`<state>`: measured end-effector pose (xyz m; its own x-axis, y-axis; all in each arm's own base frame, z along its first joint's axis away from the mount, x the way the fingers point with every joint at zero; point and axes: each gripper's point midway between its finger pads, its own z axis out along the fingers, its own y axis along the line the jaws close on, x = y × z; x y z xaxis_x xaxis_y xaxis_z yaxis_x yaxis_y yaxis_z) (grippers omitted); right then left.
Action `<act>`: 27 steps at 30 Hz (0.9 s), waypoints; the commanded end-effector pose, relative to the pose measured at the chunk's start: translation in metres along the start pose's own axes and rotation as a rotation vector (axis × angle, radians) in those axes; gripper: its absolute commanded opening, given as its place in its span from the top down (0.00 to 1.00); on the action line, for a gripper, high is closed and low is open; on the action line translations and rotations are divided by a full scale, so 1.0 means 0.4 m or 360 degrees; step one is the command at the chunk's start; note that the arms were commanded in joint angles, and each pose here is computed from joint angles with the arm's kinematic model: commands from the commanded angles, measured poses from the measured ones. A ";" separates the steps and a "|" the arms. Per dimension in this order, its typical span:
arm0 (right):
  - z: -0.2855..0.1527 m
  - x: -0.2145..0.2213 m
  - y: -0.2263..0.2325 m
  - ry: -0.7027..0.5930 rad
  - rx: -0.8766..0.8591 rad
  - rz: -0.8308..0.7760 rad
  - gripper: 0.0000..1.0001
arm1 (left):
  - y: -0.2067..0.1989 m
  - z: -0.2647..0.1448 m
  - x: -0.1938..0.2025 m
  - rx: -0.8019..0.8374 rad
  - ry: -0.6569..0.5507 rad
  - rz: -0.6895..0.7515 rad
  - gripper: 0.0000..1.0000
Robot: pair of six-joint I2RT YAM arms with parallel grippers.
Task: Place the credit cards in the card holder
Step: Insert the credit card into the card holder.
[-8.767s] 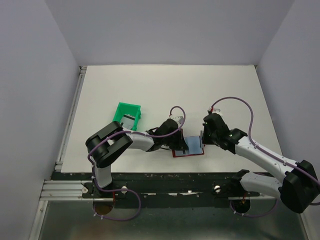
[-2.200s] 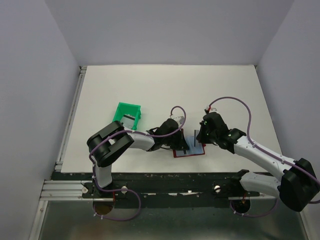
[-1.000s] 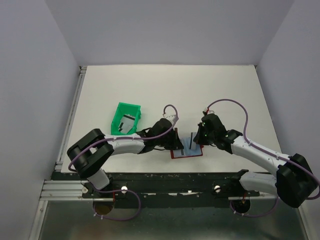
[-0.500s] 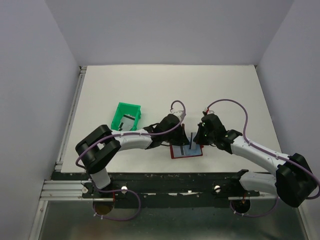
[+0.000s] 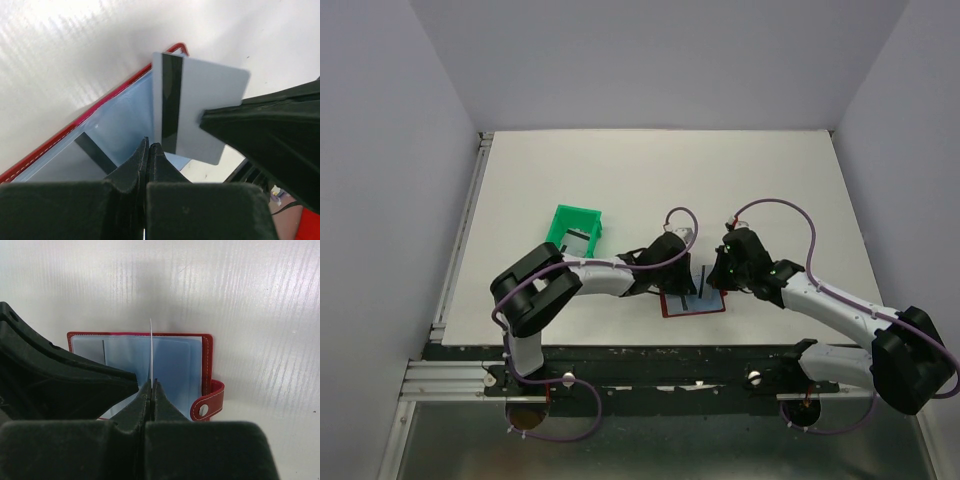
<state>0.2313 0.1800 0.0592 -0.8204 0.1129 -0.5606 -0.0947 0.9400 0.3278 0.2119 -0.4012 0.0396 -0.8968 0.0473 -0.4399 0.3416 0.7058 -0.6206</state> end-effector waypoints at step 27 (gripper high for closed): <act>-0.003 0.009 -0.029 0.0008 0.0076 -0.0029 0.99 | 0.140 -0.260 0.039 -0.0409 -0.0213 -0.0016 1.00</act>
<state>0.2308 0.1796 0.0585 -0.8215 0.1113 -0.5592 -0.0946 0.9406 0.3262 0.1828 -0.3032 0.0553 -0.8753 -0.0162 -0.4834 0.2555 0.8331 -0.4905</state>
